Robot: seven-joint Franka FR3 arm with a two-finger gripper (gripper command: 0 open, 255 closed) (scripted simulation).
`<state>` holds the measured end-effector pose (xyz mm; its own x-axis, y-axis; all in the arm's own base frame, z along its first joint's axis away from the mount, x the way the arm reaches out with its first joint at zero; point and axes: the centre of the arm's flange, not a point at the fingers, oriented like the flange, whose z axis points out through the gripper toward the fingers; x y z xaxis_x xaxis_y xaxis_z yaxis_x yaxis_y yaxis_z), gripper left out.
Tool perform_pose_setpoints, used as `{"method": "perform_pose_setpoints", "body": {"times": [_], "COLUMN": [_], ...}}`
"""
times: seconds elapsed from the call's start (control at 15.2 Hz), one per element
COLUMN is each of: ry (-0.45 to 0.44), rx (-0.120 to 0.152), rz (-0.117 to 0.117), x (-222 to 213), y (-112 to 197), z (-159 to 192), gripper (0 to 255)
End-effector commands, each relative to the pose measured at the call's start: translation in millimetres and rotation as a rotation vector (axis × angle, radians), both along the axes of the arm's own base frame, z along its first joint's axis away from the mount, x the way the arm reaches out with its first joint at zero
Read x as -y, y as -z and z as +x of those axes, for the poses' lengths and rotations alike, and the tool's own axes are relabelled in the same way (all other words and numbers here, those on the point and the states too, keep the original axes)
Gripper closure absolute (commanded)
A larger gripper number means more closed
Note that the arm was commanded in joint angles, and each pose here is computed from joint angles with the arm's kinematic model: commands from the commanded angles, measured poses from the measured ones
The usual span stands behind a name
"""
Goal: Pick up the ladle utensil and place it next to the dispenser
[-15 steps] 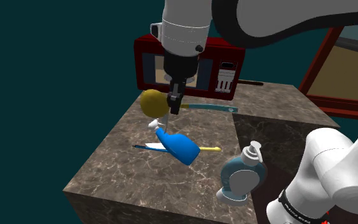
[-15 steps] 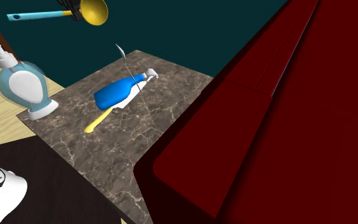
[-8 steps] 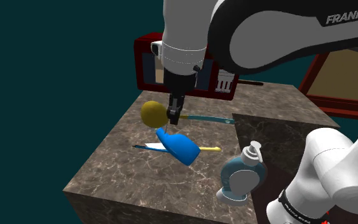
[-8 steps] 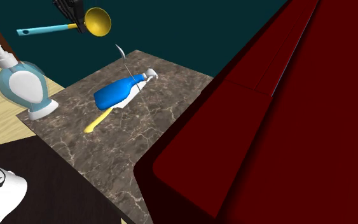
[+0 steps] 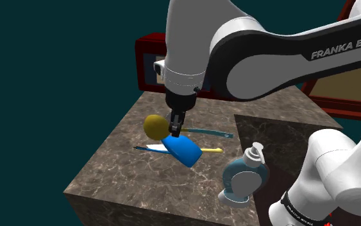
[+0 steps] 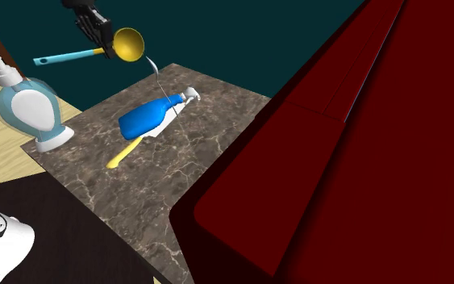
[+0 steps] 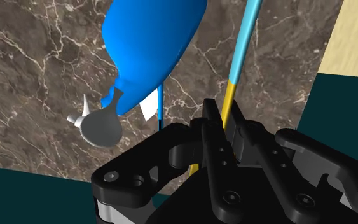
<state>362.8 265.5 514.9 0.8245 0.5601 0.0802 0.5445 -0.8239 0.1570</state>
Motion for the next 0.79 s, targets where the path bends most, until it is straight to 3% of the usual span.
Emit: {"method": "perform_pose_setpoints", "body": {"times": [0.0, 0.73], "ry": [0.0, 0.0], "rx": [0.0, 0.0], "rz": [0.0, 0.0], "x": [-0.9, -0.9], "y": [10.4, 68.5], "z": [1.4, 1.4], "gripper": [255, 255]}}
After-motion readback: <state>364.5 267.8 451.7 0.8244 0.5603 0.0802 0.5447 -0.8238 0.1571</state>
